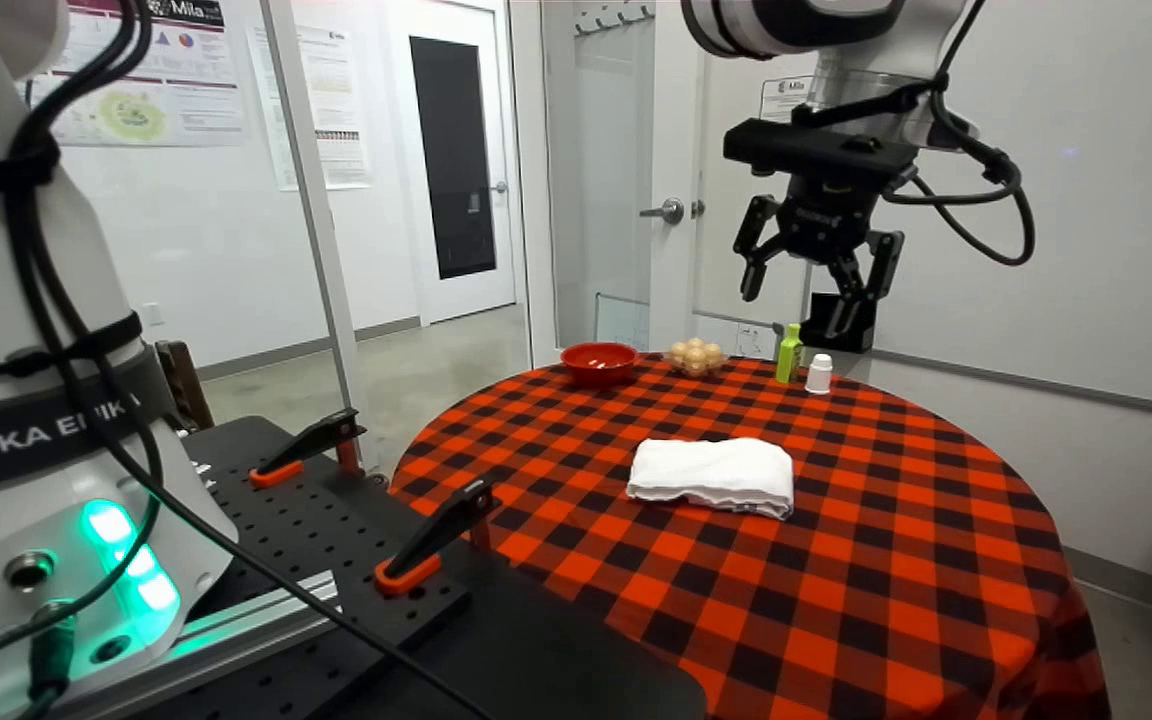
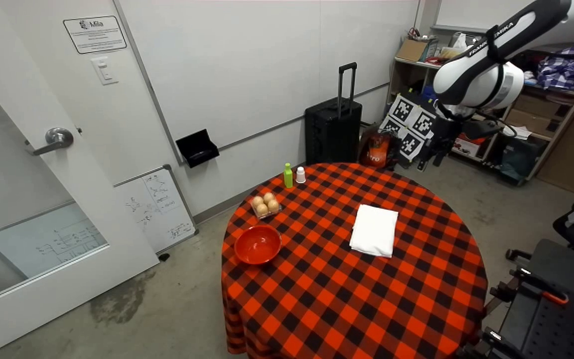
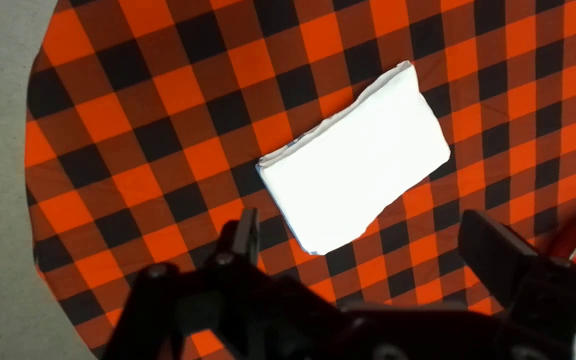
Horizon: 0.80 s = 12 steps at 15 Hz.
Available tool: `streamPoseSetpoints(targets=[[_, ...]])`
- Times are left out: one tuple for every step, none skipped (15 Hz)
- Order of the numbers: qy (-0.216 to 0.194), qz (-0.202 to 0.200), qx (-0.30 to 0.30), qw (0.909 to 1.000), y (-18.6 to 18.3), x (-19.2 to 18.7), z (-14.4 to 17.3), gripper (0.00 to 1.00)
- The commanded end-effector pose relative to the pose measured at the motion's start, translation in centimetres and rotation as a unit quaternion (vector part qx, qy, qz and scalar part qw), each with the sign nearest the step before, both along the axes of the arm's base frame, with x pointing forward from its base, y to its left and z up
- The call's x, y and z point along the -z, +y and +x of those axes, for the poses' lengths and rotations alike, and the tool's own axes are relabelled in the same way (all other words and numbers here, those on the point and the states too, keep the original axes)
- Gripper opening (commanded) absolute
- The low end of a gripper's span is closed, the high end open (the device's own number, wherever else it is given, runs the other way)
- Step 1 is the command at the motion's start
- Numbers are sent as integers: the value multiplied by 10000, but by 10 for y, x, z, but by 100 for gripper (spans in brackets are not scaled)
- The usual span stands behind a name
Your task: Fold the white towel two times over
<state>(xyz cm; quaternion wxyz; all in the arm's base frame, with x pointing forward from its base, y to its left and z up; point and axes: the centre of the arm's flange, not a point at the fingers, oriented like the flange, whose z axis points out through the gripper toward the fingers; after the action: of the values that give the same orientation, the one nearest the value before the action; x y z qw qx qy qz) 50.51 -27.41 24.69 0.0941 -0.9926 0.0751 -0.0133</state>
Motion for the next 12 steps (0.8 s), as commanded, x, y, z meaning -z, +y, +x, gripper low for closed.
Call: streamPoseSetpoints(targets=[[-234,-181,-288,9991,44,-23,-38,100],[-280,-228,-387,9986,52,-27,-43,100],[-351,-303,-476,9978,60,-29,-46,100],[-418,-395,-591,9966,67,-31,-50,100],[-503,-489,-677,9952,73,-33,-53,100],[-578,-599,-789,9934,79,-36,-56,100],[-660,-716,-909,9911,84,-37,-59,100],[-728,-840,-1026,9885,90,-40,-61,100],[-792,-955,-1140,9857,95,-42,-62,100],[-816,-1036,-1239,9835,100,-46,-63,100],[-805,-1071,-1332,9820,105,-47,-63,100],[-644,-990,-1384,9833,111,-53,-63,100]])
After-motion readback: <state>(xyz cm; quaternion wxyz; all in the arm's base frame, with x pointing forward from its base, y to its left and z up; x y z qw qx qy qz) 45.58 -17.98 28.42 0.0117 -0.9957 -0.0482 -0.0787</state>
